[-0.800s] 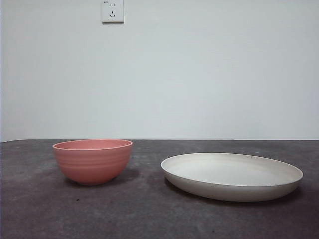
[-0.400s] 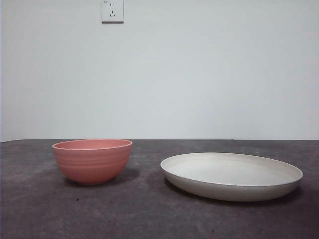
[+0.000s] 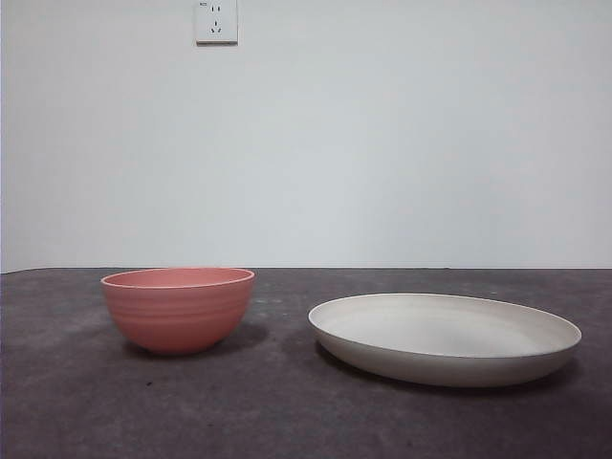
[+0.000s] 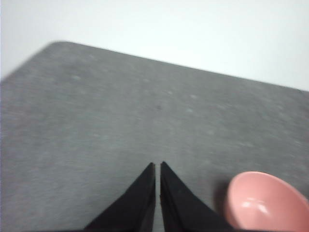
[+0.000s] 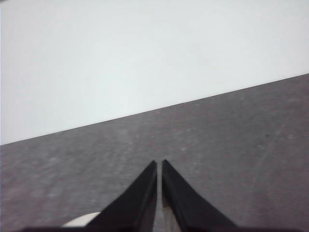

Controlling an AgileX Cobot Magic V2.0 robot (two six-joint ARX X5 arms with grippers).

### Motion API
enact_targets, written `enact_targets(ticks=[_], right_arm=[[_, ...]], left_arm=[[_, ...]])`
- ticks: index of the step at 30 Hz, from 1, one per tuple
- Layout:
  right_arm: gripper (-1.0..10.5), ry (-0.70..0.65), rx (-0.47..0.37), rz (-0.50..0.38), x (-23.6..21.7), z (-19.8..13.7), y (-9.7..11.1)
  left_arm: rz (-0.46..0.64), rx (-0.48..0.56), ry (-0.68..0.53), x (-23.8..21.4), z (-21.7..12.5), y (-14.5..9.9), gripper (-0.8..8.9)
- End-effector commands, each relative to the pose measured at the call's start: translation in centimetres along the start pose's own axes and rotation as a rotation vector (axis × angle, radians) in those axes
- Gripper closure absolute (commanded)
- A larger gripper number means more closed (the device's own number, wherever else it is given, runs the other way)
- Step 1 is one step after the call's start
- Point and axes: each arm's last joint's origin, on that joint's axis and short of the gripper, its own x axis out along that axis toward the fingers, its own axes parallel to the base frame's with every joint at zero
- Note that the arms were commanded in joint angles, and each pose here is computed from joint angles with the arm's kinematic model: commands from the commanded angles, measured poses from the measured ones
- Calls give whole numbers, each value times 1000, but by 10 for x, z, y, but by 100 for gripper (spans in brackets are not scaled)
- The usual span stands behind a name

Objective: Place the red bowl on the white plate

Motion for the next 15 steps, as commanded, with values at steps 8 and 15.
enact_targets(ticks=[8, 15], right_arm=[[935, 117, 42, 190, 9, 73, 31], [935, 233, 52, 322, 27, 118, 48]], left_arm=[[-215, -13, 93, 4, 93, -31, 796], [-352, 6, 200, 13, 138, -46, 796]])
